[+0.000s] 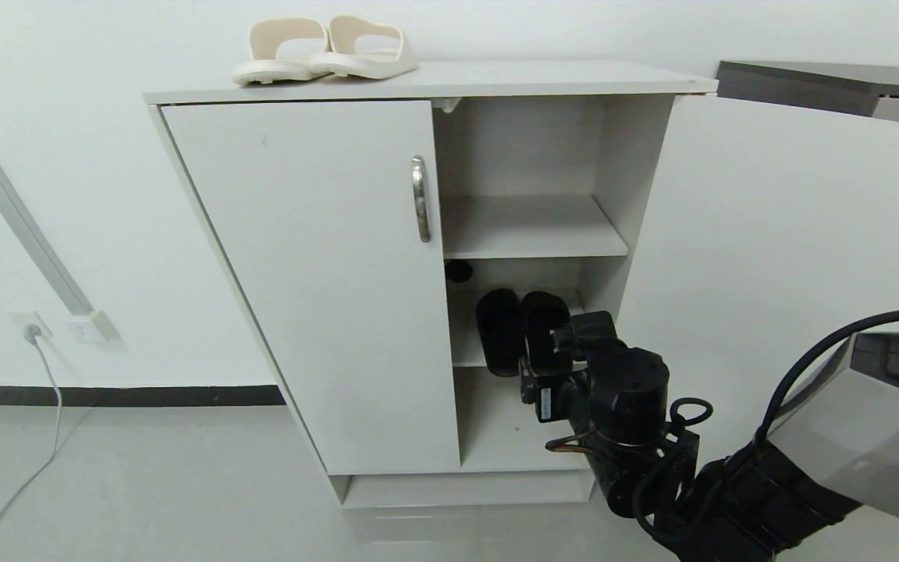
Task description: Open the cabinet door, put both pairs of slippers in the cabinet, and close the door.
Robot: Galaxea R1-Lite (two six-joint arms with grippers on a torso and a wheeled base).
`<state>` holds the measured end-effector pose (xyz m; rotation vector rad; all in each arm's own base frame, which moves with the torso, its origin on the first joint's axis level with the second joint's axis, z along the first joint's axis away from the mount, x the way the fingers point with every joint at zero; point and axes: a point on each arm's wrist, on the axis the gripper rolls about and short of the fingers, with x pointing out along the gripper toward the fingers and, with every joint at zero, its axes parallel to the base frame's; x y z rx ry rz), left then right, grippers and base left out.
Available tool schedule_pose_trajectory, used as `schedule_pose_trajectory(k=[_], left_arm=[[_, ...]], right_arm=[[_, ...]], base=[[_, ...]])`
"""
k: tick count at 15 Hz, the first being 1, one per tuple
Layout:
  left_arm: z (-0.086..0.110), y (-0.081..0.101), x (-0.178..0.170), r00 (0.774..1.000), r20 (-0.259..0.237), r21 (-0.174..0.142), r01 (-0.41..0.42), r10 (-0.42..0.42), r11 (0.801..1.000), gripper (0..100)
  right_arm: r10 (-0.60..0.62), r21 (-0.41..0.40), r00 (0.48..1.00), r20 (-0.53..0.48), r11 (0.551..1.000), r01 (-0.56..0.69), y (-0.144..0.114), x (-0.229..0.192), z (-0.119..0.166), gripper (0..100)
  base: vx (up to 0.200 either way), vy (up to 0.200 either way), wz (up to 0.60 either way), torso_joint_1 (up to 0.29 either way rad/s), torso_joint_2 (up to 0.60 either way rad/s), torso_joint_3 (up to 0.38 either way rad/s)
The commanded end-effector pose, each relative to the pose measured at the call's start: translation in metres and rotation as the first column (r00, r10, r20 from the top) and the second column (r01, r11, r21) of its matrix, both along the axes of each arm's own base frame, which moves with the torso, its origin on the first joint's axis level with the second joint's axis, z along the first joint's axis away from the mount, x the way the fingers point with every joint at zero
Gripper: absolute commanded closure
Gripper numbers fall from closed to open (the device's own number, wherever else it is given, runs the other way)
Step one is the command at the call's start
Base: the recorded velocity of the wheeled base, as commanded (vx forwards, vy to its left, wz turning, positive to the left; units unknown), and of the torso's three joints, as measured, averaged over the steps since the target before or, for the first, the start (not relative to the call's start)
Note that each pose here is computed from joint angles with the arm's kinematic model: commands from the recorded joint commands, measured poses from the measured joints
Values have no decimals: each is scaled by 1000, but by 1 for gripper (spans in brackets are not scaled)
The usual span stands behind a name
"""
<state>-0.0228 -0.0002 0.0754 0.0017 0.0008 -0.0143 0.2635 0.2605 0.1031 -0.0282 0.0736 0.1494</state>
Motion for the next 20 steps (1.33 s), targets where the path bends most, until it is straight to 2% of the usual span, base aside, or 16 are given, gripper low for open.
schedule_pose_trajectory(k=[1,5,9,15,20], left_arm=[[0,0,0,1000,-1,0,1,-1,1000,100],[0,0,0,1000,-1,0,0,0,1000,100],[0,0,0,1000,-1,0,0,0,1000,100],[0,0,0,1000,-1,0,0,0,1000,100],[0,0,0,1000,-1,0,0,0,1000,100]], right_arm=[[3,-2,1000,-2,1000,-3,0,-1,-1,0],[10,-3,1000,0,1000,-10,-1,-4,-4,0],[70,8,998,3,998,-70,-4,-8,-6,0],[123,37,991,51,991,-125,-7,-9,-4,0],[125,30,990,66,991,-127,-8,-10,-5,0]], base=[[0,200,0,7,2,2],[0,200,0,0,4,5],[0,200,0,2,5,1],[0,200,0,2,2,4],[0,0,0,0,0,0]])
